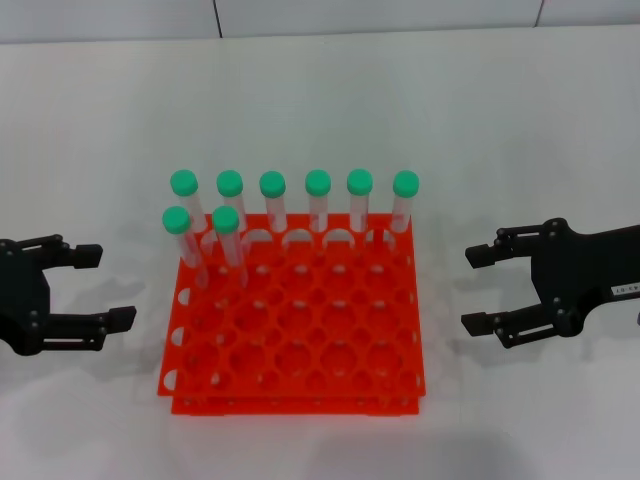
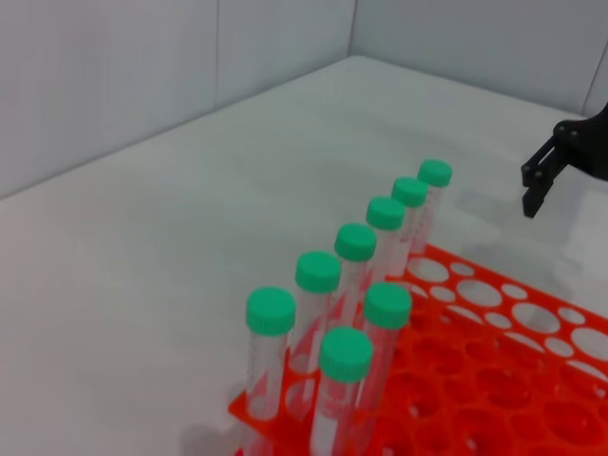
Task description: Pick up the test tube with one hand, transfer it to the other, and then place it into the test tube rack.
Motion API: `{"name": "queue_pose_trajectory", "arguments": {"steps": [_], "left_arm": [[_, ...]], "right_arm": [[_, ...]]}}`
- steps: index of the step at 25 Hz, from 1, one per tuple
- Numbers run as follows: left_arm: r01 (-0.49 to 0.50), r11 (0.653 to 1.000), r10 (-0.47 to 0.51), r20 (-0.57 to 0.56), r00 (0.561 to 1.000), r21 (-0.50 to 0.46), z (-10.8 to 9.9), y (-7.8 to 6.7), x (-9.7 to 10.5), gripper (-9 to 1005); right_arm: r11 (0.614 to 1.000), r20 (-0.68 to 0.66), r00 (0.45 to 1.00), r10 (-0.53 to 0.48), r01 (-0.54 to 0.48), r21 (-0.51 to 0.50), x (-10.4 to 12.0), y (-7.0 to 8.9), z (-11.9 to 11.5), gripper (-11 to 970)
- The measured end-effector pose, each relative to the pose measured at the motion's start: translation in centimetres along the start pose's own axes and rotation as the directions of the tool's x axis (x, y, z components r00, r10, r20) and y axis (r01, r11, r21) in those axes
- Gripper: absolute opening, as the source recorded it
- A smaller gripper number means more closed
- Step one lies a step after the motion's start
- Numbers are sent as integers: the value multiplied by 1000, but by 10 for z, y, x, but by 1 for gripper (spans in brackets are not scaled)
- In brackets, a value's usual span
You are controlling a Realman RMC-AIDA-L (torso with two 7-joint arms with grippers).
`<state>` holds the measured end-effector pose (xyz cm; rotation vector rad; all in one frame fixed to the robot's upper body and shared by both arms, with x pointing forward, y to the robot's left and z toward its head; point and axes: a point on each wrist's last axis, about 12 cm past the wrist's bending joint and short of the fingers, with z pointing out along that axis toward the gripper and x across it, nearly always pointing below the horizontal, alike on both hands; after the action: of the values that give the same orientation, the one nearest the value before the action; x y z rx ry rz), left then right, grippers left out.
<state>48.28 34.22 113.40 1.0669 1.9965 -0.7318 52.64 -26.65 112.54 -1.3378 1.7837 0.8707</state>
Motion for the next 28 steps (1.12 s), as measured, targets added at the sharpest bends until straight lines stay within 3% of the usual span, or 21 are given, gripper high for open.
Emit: {"name": "queue_pose_trajectory", "arguments": {"steps": [28], "left_arm": [[-76, 991, 78, -15, 997, 111, -5, -9, -2, 883]], "right_arm": [[1000, 7, 1000, 8, -8, 5, -2, -3, -17, 795]]}}
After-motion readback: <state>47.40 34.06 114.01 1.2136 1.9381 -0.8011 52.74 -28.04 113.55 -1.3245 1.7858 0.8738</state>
